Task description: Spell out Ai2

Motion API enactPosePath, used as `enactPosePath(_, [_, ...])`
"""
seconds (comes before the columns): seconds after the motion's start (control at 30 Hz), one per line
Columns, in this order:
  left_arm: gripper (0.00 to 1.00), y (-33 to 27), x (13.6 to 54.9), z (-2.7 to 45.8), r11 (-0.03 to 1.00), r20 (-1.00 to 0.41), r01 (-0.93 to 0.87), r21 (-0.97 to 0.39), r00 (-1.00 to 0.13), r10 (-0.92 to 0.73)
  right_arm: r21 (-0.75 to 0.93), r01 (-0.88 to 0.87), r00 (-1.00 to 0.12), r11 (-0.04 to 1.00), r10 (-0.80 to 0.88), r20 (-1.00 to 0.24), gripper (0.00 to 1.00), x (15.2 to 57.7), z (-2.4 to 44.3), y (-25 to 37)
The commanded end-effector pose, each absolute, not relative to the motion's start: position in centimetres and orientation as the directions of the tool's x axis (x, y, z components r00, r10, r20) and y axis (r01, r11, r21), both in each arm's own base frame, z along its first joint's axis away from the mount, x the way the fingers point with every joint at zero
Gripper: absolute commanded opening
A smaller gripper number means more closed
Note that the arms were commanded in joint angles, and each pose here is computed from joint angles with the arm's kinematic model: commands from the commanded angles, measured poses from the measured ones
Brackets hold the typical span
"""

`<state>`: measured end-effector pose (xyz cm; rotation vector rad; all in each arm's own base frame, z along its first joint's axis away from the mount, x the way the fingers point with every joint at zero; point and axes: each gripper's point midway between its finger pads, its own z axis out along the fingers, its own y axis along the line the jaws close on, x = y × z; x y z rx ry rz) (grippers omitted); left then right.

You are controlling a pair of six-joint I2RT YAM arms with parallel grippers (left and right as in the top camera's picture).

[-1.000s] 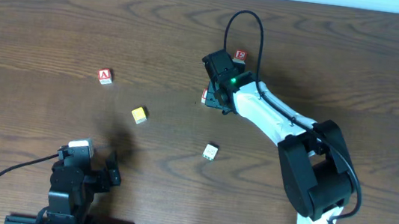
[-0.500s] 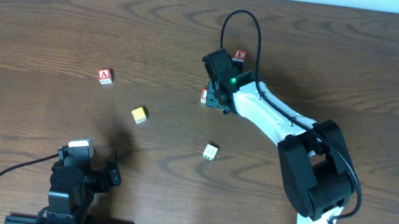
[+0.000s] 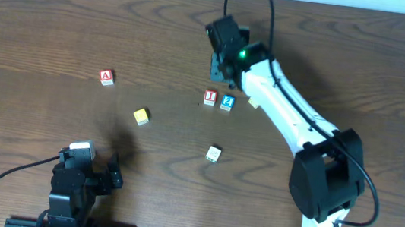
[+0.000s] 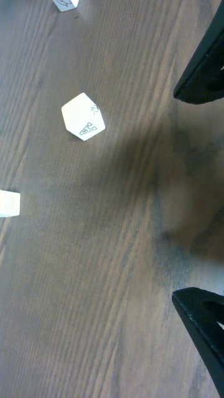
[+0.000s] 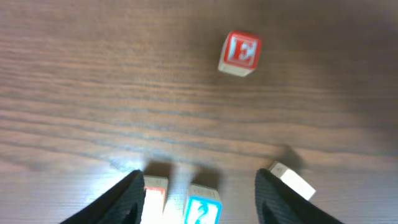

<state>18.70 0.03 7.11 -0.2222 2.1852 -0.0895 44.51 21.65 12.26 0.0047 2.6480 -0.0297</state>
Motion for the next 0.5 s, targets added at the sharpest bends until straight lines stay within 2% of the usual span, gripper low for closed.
enactPosePath(0.0, [0.95, 0.3, 18.3, 6.2, 0.982, -0.781, -0.139, -0.128, -0.596, -0.186, -0.015, -0.006, -0.849, 1.0, -0.013, -0.528, 0.61, 45.5, 17.1, 21.4])
enactPosePath(0.17, [0.96, 0.3, 18.3, 6.2, 0.982, -0.781, -0.139, -0.128, -0.596, -0.186, 0.017, -0.087, -0.849, 0.996, -0.065, -0.525, 0.63, 43.1, 22.1, 21.9])
enactPosePath(0.33, [0.95, 0.3, 18.3, 6.2, 0.982, -0.781, -0.139, -0.128, -0.596, -0.186, 0.025, -0.149, -0.857, 0.989, -0.116, -0.501, 0.61, 37.8, 26.0, 21.5])
enactPosePath(0.47, [0.95, 0.3, 18.3, 6.2, 0.982, -0.781, -0.139, -0.128, -0.596, -0.186, 0.016, -0.214, -0.849, 0.977, -0.178, -0.498, 0.59, 34.1, 27.3, 21.7])
